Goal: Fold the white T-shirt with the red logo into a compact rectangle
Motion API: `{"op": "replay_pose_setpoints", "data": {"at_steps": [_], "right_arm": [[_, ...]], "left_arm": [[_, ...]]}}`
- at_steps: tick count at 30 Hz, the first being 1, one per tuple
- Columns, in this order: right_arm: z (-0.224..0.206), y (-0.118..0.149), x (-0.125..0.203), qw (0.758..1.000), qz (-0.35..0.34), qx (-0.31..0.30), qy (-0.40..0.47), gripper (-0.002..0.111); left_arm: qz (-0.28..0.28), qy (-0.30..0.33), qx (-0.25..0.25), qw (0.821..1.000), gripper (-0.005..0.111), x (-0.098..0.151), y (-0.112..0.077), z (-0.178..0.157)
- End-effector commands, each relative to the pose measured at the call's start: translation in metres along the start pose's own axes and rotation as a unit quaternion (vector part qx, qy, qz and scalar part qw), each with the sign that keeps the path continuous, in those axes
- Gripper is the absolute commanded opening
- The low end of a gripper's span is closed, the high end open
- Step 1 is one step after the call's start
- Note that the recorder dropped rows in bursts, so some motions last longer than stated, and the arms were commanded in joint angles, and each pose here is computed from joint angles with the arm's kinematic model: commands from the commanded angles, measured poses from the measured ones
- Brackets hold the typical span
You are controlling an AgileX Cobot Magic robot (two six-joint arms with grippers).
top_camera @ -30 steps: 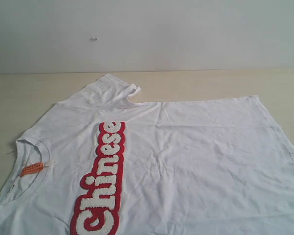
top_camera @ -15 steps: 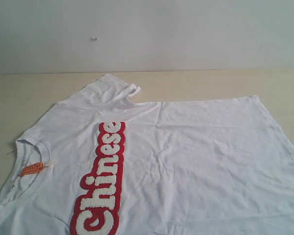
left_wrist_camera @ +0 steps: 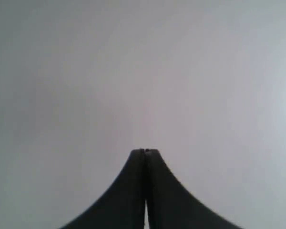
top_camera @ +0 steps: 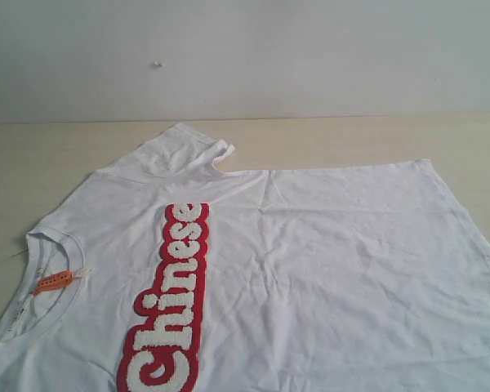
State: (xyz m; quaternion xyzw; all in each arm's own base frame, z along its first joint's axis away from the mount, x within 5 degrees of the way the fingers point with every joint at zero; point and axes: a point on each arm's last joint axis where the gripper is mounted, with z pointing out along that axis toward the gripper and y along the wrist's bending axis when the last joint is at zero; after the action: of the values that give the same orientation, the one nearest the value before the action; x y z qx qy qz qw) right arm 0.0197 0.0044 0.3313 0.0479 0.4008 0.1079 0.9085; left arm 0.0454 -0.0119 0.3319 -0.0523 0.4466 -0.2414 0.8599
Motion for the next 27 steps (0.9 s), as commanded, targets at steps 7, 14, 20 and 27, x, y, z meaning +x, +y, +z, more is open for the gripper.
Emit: {"op": "replay_pose_setpoints", "data": {"at_steps": [7, 14, 20, 27], "right_arm": [[0.085, 0.008, -0.053, 0.998, -0.027, 0.026, 0.045, 0.000], [0.167, -0.010, -0.028, 0.974, -0.087, 0.076, 0.195, 0.000], [0.226, -0.041, 0.034, 0.875, -0.139, 0.130, 0.445, 0.000], [0.241, -0.069, 0.112, 0.706, -0.182, 0.105, 0.676, 0.000]], "left_arm": [[0.078, 0.079, -0.030, 0.993, 0.000, -0.050, -0.009, 0.120], [0.128, 0.291, -0.224, 0.921, 0.000, -0.003, 0.049, 0.187], [0.157, 0.548, -0.179, 0.802, 0.000, 0.085, 0.074, 0.208], [0.083, 0.717, 0.017, 0.692, 0.000, 0.150, 0.070, 0.216]]}}
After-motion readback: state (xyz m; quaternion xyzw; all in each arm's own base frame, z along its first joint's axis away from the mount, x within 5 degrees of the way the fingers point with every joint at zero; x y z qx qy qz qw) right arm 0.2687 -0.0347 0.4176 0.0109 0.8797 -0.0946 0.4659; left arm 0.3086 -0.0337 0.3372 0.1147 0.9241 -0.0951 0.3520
